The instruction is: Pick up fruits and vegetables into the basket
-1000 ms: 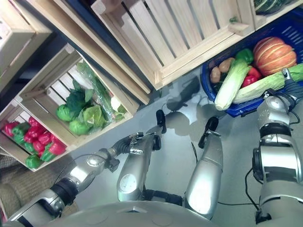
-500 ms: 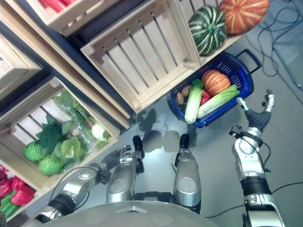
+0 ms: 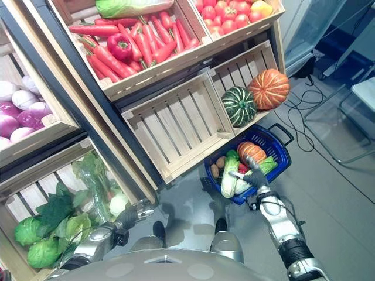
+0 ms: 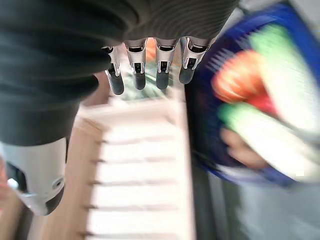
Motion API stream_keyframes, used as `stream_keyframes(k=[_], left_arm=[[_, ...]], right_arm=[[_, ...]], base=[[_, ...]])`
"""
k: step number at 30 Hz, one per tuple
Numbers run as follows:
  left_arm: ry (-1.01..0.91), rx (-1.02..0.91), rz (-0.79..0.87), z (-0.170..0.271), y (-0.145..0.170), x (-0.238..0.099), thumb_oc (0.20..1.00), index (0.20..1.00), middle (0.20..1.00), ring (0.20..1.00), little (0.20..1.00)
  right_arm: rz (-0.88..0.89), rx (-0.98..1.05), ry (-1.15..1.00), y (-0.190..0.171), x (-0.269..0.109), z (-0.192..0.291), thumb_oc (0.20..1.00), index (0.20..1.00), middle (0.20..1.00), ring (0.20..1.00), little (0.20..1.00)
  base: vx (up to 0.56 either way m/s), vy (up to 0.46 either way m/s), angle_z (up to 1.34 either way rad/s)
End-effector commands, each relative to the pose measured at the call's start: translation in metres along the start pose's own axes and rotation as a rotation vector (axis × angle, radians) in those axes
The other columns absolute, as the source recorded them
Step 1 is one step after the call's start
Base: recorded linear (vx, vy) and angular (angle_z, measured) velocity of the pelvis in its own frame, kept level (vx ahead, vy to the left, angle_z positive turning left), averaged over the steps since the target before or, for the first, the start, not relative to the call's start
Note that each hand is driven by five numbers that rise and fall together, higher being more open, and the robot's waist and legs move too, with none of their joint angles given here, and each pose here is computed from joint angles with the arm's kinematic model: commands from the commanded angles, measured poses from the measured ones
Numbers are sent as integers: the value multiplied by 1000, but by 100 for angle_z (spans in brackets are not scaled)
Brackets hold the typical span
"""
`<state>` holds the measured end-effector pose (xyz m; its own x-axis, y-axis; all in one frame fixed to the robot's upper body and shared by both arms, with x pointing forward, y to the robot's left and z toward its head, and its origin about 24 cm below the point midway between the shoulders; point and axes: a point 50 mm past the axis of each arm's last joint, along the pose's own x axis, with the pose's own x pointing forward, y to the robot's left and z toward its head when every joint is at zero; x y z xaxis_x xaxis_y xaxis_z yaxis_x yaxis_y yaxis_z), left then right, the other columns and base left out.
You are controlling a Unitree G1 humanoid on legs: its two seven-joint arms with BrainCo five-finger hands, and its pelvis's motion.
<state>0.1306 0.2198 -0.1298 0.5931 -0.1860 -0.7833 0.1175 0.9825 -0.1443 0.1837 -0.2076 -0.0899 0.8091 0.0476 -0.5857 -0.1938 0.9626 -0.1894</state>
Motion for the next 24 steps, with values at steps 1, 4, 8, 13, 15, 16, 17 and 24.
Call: stream_keyframes(k=[1, 4, 8, 13, 15, 16, 17, 24], left_arm=[[-30, -45, -15, 11, 0, 8, 1000, 1000, 1000, 1000, 1000], [75, -26, -39, -6, -8, 12, 1000, 1000, 1000, 1000, 1000], [142, -40, -56, -16, -13, 14, 1000, 1000, 1000, 1000, 1000], [253, -145, -108, -34, -23, 13, 1000, 1000, 1000, 1000, 1000], [292, -173, -128, -40, -26, 12, 1000, 1000, 1000, 1000, 1000], [304, -180, -137, -42, -27, 12, 1000, 1000, 1000, 1000, 1000], [316, -182, -150, -44, -28, 11, 1000, 1000, 1000, 1000, 1000], [352, -153, -175, -47, -32, 11, 1000, 1000, 1000, 1000, 1000]], right_arm=[[94, 92, 61, 20, 9, -2, 1000, 1000, 1000, 1000, 1000], [126, 116, 298, 35, 3, -46, 1000, 1000, 1000, 1000, 1000], [153, 199, 499, 41, -9, -78, 1000, 1000, 1000, 1000, 1000], [224, 366, 730, 50, -32, -110, 1000, 1000, 1000, 1000, 1000], [198, 366, 733, 46, -31, -110, 1000, 1000, 1000, 1000, 1000], [204, 357, 745, 46, -32, -111, 1000, 1000, 1000, 1000, 1000], [222, 346, 763, 46, -33, -113, 1000, 1000, 1000, 1000, 1000], [272, 337, 818, 50, -40, -118, 1000, 1000, 1000, 1000, 1000]], base=[[-6, 39, 10], [-2, 53, 11], [6, 55, 0], [21, 51, 0], [41, 19, -4], [0, 0, 0], [0, 0, 0], [7, 0, -1]])
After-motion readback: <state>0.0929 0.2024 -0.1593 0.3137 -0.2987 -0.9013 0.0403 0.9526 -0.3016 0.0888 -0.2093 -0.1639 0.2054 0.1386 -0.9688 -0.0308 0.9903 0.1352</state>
